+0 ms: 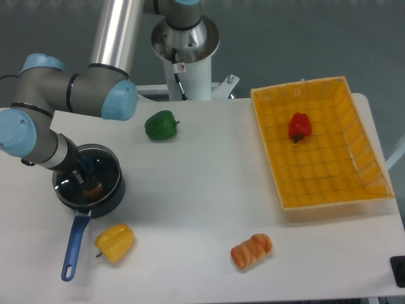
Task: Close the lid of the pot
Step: 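Adjust the lid on the saucepan rim while holding the knob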
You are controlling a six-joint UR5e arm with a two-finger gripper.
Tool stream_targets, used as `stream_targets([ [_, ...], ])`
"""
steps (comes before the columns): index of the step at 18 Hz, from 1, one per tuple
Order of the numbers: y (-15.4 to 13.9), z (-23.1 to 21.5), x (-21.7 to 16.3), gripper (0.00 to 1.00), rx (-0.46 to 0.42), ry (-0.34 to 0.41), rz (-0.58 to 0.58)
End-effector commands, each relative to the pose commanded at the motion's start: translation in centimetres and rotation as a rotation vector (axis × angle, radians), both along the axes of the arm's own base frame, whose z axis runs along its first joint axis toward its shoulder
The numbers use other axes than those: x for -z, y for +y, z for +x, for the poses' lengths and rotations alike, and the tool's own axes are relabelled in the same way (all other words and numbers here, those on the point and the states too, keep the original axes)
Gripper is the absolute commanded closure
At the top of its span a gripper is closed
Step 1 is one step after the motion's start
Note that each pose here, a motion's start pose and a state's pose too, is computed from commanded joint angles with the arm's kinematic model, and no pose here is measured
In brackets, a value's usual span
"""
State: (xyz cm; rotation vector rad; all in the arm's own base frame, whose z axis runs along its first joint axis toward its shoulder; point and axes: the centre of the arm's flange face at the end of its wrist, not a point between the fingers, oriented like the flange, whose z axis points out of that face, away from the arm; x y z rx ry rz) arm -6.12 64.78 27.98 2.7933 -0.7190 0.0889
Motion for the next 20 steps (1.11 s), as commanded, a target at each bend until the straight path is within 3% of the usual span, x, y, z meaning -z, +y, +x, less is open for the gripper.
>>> stream_targets([
  [17,1.1,0.0,0.9,0.44,-0.018,0.008,0.006],
  [20,0.9,0.0,1.1,0.26,-0.015,0.006,0.002],
])
